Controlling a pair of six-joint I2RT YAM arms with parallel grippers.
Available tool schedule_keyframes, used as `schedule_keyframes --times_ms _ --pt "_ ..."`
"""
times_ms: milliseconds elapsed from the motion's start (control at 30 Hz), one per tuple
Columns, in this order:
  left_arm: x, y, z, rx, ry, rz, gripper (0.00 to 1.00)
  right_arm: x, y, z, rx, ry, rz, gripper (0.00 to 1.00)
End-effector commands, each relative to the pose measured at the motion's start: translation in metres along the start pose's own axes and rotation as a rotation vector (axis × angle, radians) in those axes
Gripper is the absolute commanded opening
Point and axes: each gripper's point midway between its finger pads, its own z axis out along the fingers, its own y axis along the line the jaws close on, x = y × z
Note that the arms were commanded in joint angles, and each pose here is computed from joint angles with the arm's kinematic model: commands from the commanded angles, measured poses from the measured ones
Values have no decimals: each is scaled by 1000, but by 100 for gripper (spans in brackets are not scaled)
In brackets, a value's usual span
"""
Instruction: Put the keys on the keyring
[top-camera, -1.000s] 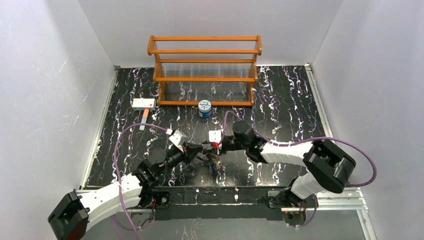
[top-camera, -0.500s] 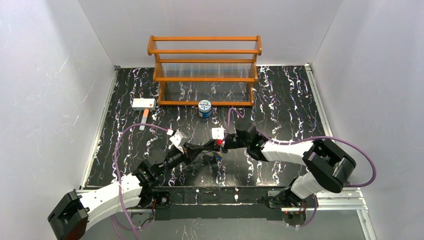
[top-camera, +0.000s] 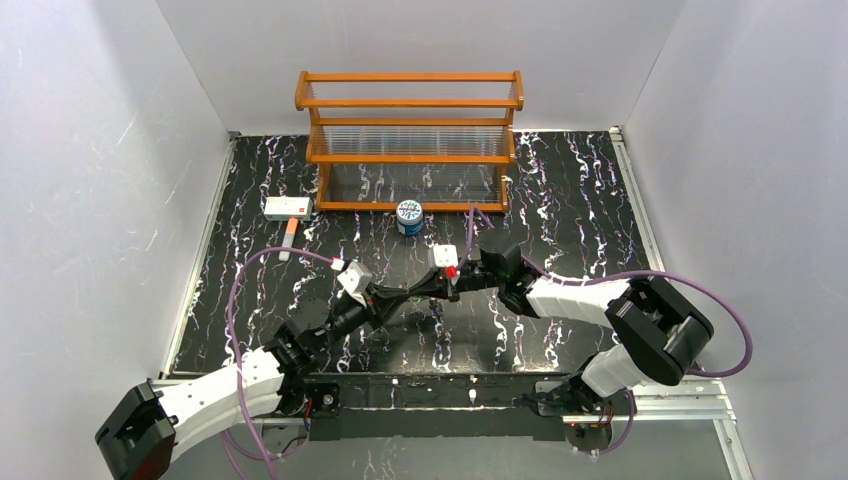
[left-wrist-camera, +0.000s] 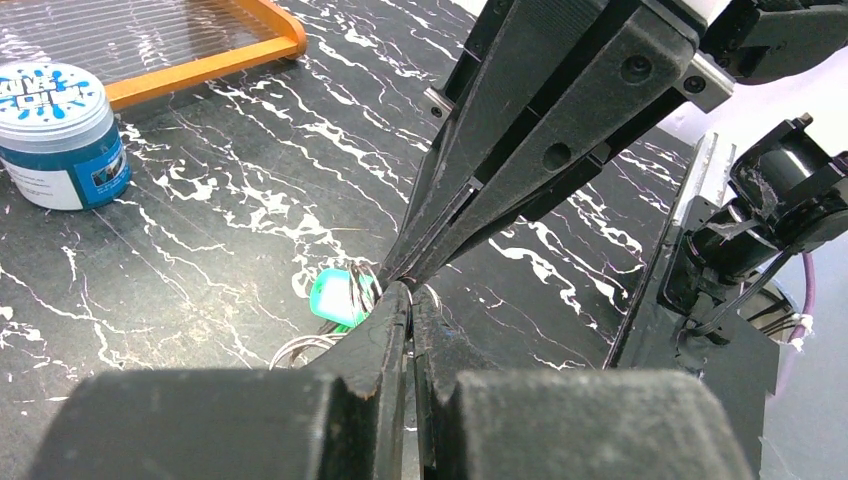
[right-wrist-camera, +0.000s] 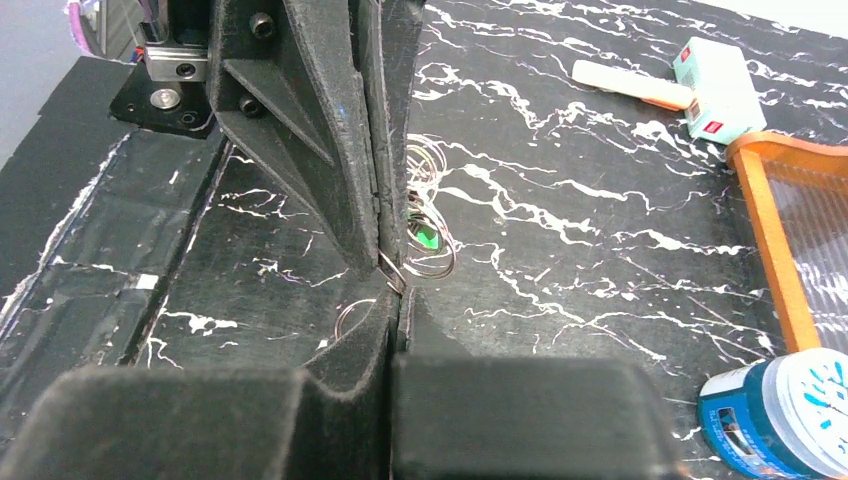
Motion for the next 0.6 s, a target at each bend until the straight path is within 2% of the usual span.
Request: schedule_keyframes --times_ms 0,67,133,400,567 --pt "-9 9 2 -54 -35 -3 0 -9 -7 -5 -1 -3 -2 11" --pt "-9 11 3 -73 -33 -28 0 -9 -10 -7 4 5 13 26" --pt "-9 21 4 -134 -39 -54 0 -10 -13 -11 11 0 32 33" --pt "13 29 18 -166 69 -72 0 0 -21 -24 -68 -22 199 33" --pt "23 30 29 -148 115 -50 0 16 -29 -28 -15 22 227 32"
